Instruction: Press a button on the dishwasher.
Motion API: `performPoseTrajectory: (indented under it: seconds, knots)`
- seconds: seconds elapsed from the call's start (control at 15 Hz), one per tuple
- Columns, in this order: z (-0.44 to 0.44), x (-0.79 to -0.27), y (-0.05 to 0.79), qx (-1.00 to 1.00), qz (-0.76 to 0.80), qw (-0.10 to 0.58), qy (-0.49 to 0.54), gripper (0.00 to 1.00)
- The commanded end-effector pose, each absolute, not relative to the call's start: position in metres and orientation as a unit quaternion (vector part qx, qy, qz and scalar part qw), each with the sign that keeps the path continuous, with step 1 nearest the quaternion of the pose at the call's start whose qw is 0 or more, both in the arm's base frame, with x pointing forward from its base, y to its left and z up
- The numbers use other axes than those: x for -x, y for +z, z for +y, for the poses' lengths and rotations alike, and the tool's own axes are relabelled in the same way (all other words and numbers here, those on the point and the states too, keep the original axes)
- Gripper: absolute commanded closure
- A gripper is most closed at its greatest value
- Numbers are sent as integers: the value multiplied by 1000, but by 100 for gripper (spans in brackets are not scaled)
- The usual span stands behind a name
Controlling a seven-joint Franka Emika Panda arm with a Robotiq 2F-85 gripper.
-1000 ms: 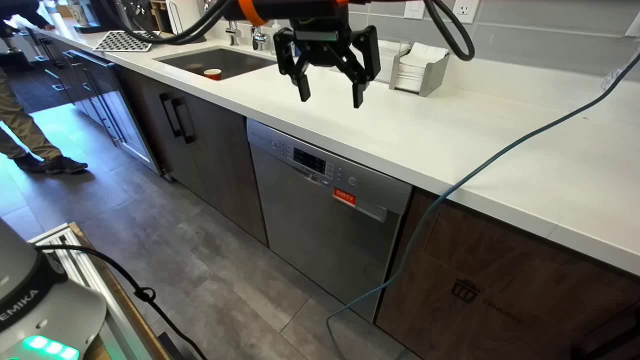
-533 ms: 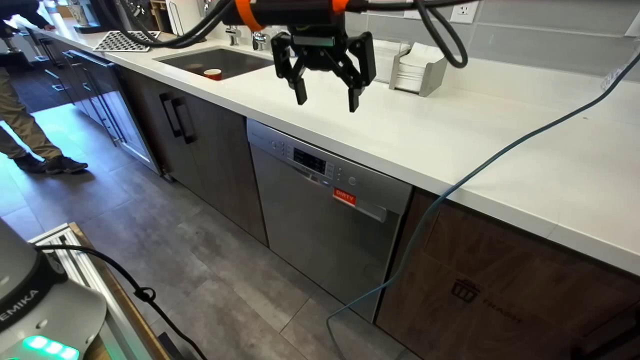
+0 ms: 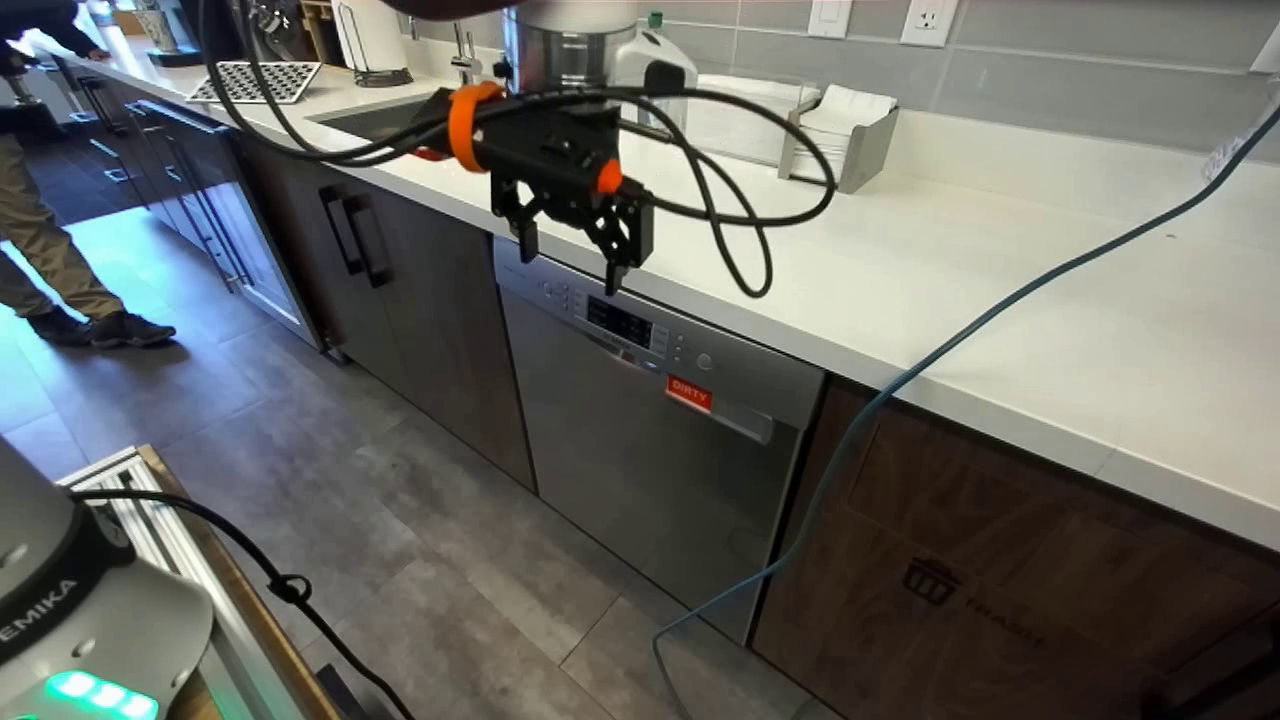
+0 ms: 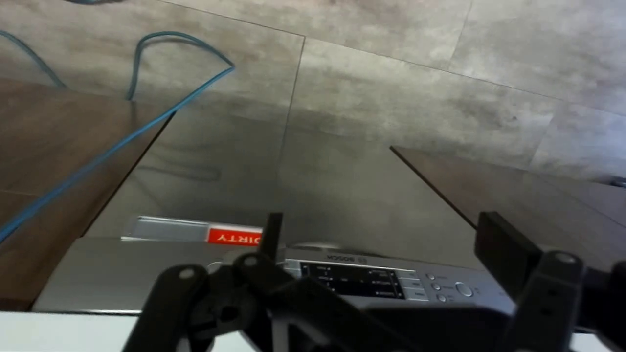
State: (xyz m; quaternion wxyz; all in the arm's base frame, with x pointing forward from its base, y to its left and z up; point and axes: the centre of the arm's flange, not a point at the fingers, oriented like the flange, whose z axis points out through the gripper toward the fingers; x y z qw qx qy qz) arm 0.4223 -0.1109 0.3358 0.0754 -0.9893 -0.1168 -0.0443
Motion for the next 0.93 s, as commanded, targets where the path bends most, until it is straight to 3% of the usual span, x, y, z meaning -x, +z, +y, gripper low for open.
performPoseTrajectory:
  seconds: [0.0, 0.53, 0.87]
  knots:
    - [-103, -439, 292, 986, -99, 134, -29, 0]
    - [-99, -458, 213, 975, 21, 220, -30, 0]
    - [-109, -480, 182, 965, 118, 225, -60, 0]
